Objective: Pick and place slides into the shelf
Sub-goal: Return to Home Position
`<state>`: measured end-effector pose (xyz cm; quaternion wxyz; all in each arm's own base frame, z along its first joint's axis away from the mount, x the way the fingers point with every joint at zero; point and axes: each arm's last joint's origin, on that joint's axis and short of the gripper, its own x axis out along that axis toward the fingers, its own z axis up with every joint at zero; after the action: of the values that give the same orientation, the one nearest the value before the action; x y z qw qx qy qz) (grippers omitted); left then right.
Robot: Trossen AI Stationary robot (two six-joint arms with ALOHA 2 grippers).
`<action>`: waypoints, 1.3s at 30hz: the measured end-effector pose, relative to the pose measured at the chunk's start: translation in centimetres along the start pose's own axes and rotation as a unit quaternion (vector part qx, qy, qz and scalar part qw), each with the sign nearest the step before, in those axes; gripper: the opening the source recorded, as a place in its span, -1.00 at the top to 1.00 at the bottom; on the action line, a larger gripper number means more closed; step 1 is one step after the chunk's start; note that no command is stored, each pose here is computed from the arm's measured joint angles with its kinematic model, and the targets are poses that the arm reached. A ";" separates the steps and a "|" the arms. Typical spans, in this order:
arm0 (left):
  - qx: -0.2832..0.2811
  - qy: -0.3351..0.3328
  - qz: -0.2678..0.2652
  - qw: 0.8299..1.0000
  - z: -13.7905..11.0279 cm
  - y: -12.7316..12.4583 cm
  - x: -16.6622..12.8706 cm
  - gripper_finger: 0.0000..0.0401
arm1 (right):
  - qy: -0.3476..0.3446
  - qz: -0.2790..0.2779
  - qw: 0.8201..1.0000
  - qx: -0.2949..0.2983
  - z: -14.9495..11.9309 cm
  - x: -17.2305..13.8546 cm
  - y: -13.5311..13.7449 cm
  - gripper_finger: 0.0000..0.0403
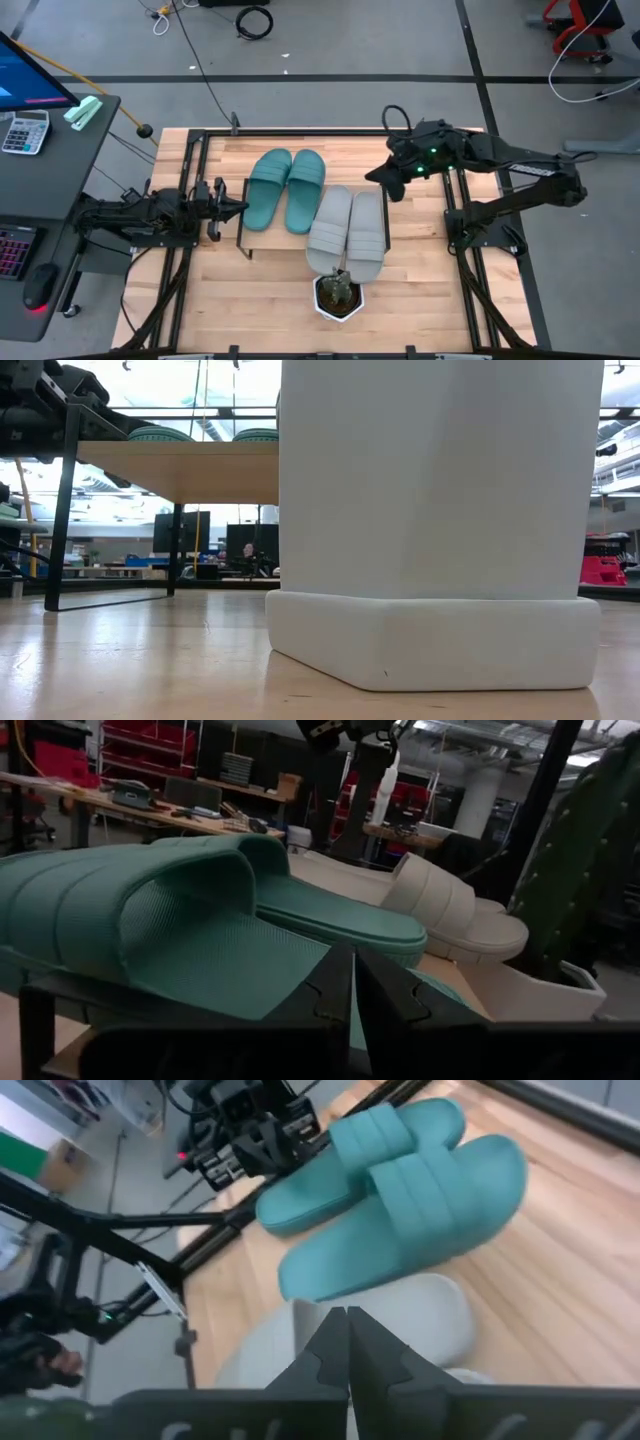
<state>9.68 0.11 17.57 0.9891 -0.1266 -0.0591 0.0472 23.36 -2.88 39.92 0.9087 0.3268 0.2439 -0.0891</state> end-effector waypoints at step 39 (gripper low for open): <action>0.015 0.001 0.000 1.000 0.0 0.0 0.0 0.88 | -0.404 0.396 0.824 0.004 -17.7 -4.6 -11.8 1.00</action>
<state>9.69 0.11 17.54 0.9908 -0.1122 -0.0577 0.0480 8.77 -0.67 23.87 0.8816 0.3341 -0.2958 0.1538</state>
